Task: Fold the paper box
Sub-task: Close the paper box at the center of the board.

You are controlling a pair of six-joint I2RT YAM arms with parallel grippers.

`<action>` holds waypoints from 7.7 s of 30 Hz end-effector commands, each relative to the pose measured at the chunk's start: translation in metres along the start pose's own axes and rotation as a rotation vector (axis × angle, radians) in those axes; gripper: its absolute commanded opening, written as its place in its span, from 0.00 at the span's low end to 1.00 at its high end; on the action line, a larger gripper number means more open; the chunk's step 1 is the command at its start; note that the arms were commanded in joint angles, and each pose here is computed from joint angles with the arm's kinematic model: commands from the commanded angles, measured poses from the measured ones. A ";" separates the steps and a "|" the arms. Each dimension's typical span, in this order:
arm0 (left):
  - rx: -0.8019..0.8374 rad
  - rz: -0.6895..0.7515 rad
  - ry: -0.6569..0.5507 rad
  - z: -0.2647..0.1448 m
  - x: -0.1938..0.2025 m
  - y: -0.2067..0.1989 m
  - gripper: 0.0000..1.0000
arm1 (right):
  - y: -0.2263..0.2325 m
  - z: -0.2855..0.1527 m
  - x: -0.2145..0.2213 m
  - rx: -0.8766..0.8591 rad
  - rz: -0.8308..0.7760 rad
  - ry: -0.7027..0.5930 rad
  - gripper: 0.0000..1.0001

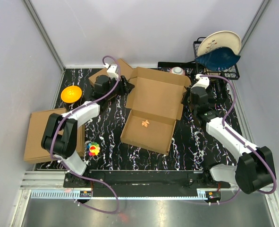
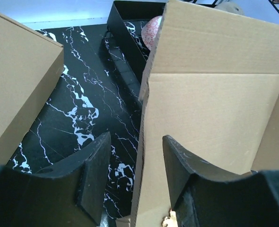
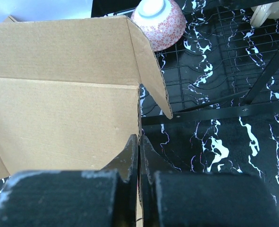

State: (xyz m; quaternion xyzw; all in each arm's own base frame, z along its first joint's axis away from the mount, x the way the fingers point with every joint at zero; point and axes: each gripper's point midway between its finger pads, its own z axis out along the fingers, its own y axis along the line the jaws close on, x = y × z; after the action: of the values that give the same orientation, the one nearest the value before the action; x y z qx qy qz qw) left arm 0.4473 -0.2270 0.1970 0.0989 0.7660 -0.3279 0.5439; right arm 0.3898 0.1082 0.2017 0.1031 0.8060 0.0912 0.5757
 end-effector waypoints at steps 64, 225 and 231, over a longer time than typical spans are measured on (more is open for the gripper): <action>0.017 -0.057 -0.532 -0.144 0.071 -0.127 0.00 | -0.020 -0.088 0.126 0.039 0.231 0.056 0.00; -0.524 0.139 -0.515 -0.229 0.058 -0.120 0.79 | 0.046 -0.169 0.215 -0.406 0.436 0.551 0.00; -0.565 0.168 -0.511 -0.221 0.063 -0.112 0.79 | 0.066 -0.151 0.168 -0.404 0.346 0.430 0.23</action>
State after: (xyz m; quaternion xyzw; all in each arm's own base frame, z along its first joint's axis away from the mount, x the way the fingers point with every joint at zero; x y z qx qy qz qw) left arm 0.1834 -0.1845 0.1849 -0.0960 0.7376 -0.0230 0.6679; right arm 0.1731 0.2077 0.0782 0.1335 0.8561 0.3842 0.3187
